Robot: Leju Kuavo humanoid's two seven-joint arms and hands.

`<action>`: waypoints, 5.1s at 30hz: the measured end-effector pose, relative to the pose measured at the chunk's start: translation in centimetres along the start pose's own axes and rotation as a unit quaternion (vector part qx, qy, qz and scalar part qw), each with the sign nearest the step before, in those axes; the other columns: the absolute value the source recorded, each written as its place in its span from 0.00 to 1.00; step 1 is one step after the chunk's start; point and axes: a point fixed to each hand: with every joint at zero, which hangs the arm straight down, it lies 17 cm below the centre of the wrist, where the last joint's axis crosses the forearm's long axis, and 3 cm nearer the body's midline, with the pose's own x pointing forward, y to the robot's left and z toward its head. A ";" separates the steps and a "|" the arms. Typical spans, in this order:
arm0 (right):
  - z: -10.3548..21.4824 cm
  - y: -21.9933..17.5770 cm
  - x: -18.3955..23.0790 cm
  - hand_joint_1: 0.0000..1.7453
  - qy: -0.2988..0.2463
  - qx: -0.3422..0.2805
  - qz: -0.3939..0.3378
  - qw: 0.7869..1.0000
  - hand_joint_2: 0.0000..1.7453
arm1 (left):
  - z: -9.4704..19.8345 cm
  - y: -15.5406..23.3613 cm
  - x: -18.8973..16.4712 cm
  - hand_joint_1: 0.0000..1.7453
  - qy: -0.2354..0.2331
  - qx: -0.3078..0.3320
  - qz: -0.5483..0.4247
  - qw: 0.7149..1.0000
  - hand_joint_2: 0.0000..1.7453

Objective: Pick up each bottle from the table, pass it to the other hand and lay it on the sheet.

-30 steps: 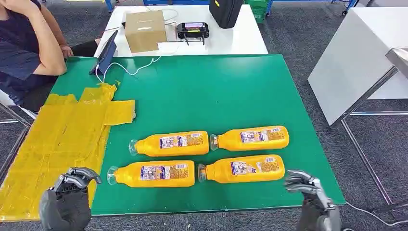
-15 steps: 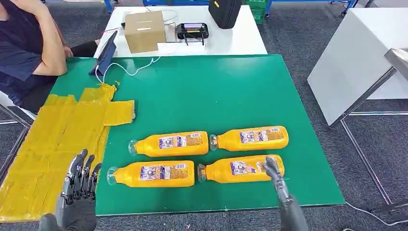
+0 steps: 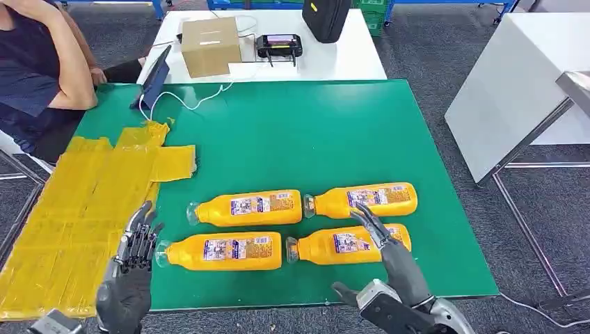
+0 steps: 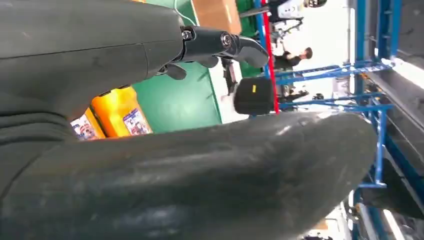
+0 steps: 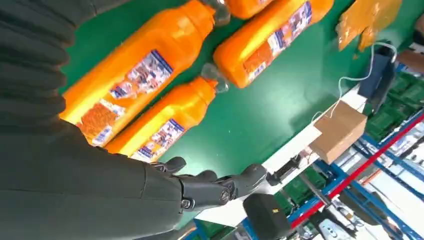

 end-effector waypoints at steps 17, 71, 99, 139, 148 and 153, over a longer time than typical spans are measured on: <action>-5.0 0.5 -3.0 0.00 0.034 0.052 0.054 0.997 1.00 | -1.3 1.6 -0.3 0.00 0.014 0.010 0.009 1.000 0.00; -12.8 20.6 1.2 0.00 -0.035 0.387 0.296 0.872 1.00 | -7.6 -1.0 6.0 0.00 -0.080 -0.041 0.049 0.995 0.00; -11.9 20.3 -12.2 0.56 0.048 0.407 0.332 0.849 1.00 | -9.9 -2.6 8.5 0.00 -0.102 -0.046 0.081 0.990 0.00; -14.4 17.8 -13.7 0.00 0.114 0.328 0.344 0.873 0.00 | -10.6 -2.8 8.7 0.00 -0.101 -0.043 0.089 0.990 0.00; -15.0 18.1 -12.9 0.00 0.108 0.317 0.359 0.871 0.00 | -10.6 -2.9 8.7 0.00 -0.100 -0.047 0.094 0.989 0.00; -15.5 18.2 -12.0 0.00 0.116 0.327 0.374 0.860 0.00 | -10.7 -3.2 8.8 0.00 -0.099 -0.051 0.097 0.989 0.00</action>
